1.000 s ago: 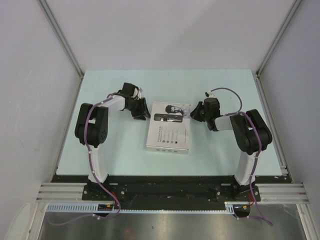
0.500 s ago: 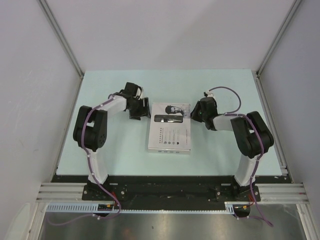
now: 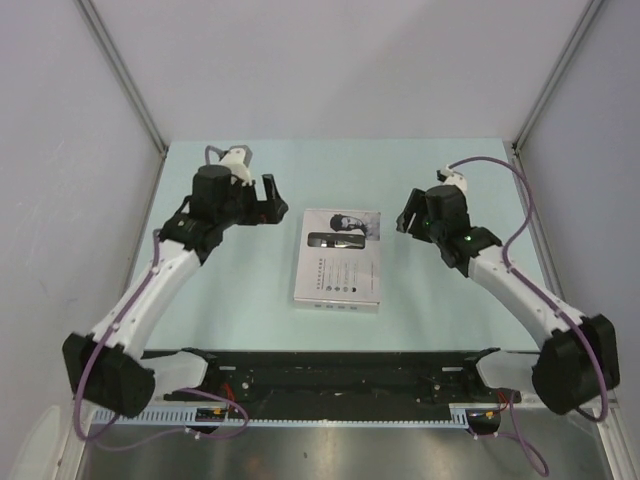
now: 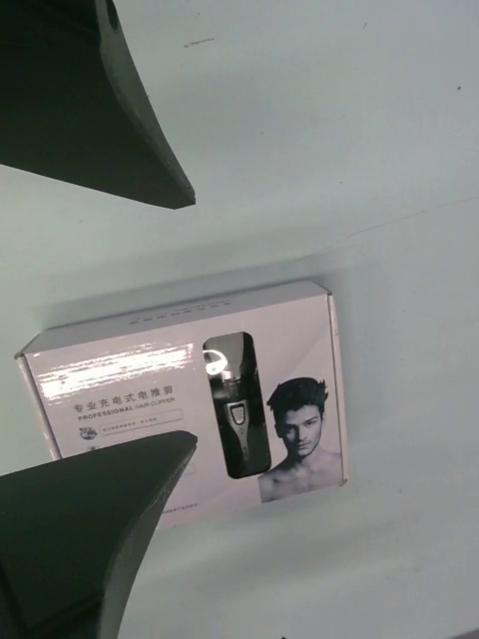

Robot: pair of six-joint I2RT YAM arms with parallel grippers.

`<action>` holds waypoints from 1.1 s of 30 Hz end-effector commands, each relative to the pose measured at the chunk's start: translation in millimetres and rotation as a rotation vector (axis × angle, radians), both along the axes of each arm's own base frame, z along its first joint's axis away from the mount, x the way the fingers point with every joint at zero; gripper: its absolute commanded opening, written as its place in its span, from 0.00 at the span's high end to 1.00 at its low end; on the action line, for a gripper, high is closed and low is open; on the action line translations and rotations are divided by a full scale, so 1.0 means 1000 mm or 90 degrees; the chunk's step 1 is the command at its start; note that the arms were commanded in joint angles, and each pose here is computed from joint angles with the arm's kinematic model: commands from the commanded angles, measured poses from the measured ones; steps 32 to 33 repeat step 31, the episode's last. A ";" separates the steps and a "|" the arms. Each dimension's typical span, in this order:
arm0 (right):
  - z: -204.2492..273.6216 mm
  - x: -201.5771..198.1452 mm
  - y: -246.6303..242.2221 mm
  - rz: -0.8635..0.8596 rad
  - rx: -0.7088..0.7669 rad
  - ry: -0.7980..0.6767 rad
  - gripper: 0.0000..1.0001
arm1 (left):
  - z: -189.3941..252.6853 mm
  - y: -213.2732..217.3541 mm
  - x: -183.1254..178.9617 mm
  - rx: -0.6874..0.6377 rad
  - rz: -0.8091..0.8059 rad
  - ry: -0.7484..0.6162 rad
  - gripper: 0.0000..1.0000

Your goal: Sort the hair-cutting tools

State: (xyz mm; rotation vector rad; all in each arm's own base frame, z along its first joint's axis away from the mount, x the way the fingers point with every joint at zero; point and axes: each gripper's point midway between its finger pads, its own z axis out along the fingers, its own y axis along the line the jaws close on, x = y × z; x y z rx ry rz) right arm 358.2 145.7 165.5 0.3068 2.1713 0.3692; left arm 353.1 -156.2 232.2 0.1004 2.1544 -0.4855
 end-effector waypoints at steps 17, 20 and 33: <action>0.115 -0.124 -0.058 -0.032 0.043 -0.136 0.29 | 0.070 0.049 -0.105 -0.008 0.012 -0.186 0.00; 0.104 -0.128 -0.056 -0.029 0.034 -0.106 0.31 | 0.063 0.047 -0.109 -0.014 0.007 -0.175 0.00; 0.108 -0.128 -0.051 -0.021 0.038 -0.119 0.30 | 0.064 0.048 -0.106 -0.009 0.008 -0.174 0.00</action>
